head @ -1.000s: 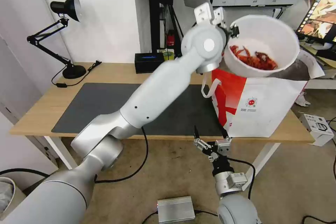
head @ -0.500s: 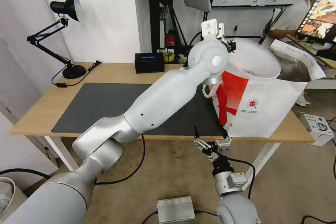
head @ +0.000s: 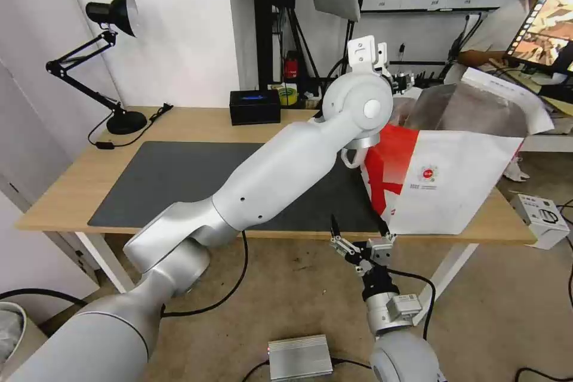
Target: Pick up the trash from the table and place it into the takeout bag.
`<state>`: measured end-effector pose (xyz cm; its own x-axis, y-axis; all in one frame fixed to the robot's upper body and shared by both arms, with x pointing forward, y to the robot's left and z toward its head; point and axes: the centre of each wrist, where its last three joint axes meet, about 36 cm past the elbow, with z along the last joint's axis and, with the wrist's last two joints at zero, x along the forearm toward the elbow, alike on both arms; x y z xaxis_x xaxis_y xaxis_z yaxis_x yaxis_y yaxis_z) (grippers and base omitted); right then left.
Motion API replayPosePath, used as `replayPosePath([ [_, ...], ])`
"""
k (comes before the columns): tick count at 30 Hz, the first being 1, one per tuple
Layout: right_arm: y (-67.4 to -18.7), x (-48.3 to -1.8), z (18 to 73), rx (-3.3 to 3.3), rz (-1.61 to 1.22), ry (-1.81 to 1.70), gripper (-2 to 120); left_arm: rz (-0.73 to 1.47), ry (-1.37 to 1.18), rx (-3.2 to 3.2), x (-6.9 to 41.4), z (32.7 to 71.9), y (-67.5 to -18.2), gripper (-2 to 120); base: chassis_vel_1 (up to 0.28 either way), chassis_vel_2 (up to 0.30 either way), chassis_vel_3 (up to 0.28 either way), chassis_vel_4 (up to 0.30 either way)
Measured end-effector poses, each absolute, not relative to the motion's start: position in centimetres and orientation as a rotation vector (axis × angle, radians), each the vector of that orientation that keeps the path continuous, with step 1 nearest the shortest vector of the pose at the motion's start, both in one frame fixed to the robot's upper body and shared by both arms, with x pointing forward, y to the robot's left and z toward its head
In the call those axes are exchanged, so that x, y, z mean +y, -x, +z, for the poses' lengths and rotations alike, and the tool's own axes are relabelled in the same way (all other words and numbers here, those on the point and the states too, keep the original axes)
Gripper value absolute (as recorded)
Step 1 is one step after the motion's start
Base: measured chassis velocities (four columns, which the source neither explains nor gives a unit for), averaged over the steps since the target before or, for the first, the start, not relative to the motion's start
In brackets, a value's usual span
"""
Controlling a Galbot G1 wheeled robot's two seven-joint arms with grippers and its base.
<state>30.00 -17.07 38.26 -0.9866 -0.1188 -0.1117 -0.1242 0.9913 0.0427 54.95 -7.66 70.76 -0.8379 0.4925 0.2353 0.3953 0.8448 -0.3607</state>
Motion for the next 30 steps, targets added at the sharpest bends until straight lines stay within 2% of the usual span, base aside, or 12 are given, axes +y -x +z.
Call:
replayPosePath([
  [2,-30.0,-17.1,38.3,3.026,0.075,0.185,100,0.411,0.686,-2.723,-7.5,70.2,-54.8,99,0.000,0.000,0.000,0.000],
  [7,-30.0,-17.1,38.3,3.026,0.075,0.185,100,0.331,0.752,-2.805,-7.5,68.5,-54.7,100,0.000,0.000,0.000,0.000],
  [9,-30.0,-17.1,38.3,3.026,0.075,0.185,100,0.259,0.813,-2.904,-7.0,66.2,-54.8,100,0.000,0.000,0.000,0.000],
  [11,-30.0,-17.1,38.3,3.026,0.075,0.185,100,0.250,0.821,-2.916,-6.9,65.9,-54.8,100,0.000,0.000,0.000,0.000],
  [13,-30.0,-17.1,38.3,3.026,0.075,0.185,100,0.141,0.897,-3.064,-5.3,62.6,-55.3,100,0.000,0.000,0.000,0.000],
  [15,-30.0,-17.1,38.3,3.026,0.075,0.185,100,0.126,0.910,-3.092,-4.7,61.9,-55.5,100,0.000,0.000,0.000,0.000],
  [19,-30.0,-17.1,38.3,3.026,0.075,0.185,100,0.044,0.898,-3.164,-2.1,60.1,-56.0,100,0.000,0.000,0.000,0.000],
  [21,-30.0,-17.1,38.3,3.026,0.075,0.185,100,-0.164,0.882,-3.244,1.2,58.0,-56.9,100,0.000,0.000,0.000,0.000],
  [22,-30.0,-17.1,38.3,3.026,0.075,0.185,100,-0.164,0.882,-3.244,1.2,58.0,-56.9,100,0.000,0.000,0.000,0.000],
  [25,-30.0,-17.1,38.3,3.026,0.075,0.185,100,-0.328,0.846,-3.264,5.5,55.6,-57.4,100,0.000,0.000,0.000,0.000],
  [29,-30.0,-17.1,38.3,3.026,0.075,0.185,100,-0.339,0.798,-3.261,7.8,54.6,-57.2,100,0.000,0.000,0.000,0.000],
  [30,-30.0,-17.1,38.3,3.026,0.075,0.185,100,-0.333,0.757,-3.256,9.7,53.7,-56.6,100,0.000,0.000,0.000,0.000],
])
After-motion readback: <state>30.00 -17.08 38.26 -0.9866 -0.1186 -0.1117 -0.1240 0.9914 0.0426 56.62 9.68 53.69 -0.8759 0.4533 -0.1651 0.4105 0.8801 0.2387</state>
